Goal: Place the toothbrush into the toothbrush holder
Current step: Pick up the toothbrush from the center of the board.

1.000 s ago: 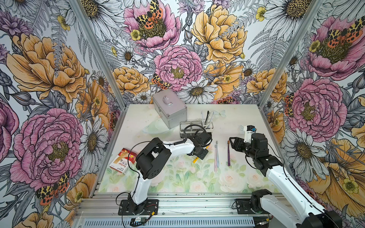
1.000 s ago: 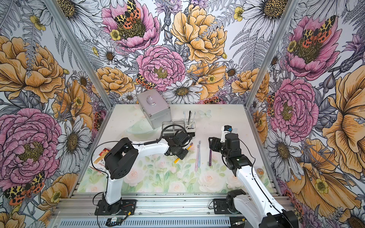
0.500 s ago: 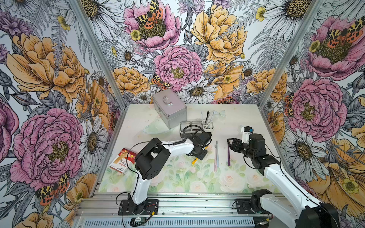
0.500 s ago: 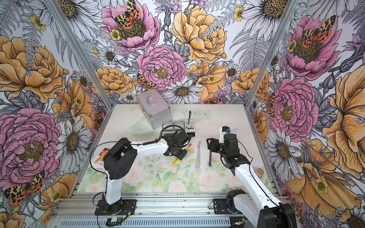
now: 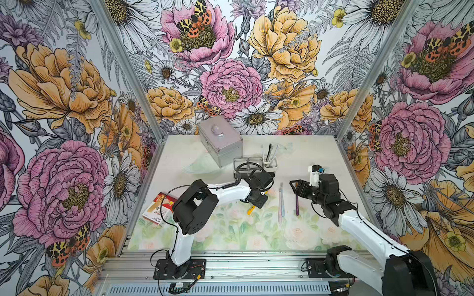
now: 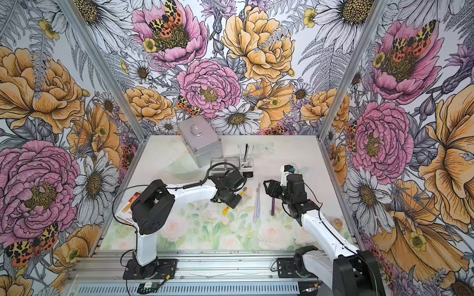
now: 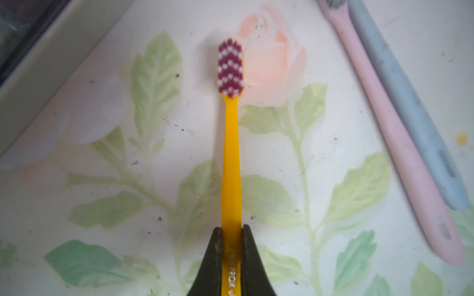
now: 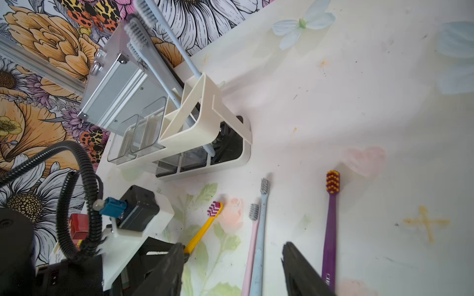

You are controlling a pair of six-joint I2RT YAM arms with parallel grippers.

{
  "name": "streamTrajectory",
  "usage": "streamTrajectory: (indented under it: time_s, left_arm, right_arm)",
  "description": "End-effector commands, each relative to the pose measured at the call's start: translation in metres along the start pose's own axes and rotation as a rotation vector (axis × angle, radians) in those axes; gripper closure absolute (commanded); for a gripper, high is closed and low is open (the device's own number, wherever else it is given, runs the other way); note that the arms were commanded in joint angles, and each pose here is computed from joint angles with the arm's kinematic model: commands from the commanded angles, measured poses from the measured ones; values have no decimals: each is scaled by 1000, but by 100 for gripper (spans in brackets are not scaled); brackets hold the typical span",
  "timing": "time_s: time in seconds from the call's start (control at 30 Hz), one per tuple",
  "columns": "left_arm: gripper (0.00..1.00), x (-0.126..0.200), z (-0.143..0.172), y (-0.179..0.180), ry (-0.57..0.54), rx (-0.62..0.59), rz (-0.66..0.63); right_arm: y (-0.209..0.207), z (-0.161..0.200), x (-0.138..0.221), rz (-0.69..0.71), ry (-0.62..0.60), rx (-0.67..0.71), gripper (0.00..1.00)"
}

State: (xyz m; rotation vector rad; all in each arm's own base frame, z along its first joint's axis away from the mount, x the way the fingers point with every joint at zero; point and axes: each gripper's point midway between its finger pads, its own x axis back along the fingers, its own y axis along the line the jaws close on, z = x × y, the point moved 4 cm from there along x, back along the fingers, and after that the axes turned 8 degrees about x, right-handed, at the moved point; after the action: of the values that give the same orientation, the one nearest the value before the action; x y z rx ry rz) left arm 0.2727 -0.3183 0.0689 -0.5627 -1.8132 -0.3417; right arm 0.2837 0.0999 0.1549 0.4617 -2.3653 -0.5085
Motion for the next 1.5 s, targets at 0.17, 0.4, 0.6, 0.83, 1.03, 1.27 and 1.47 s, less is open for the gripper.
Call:
streamTrajectory:
  time_s: [0.17, 0.4, 0.6, 0.83, 1.03, 1.27, 1.47]
  left_arm:
    - [100, 33, -10, 8, -73, 36, 8]
    - [100, 63, -21, 6, -156, 61, 21]
    - [100, 95, -25, -4, -235, 64, 51]
    - [100, 119, -28, -23, -292, 29, 90]
    - [100, 125, -29, -32, -310, 7, 92]
    - [100, 128, -33, -37, -328, -15, 80]
    - [100, 132, -39, -41, -344, -25, 85]
  right_arm:
    - [17, -4, -7, -50, -15, 20, 38]
    - [30, -4, -13, -99, -14, 10, 38]
    - [43, -9, -17, -158, -27, -5, 38]
    - [56, -20, -17, -197, -51, 12, 39]
    - [69, -28, -18, -249, -72, 9, 39]
    - [79, -29, -28, -277, -45, 17, 42]
    - [83, -30, -32, -293, -46, 2, 43]
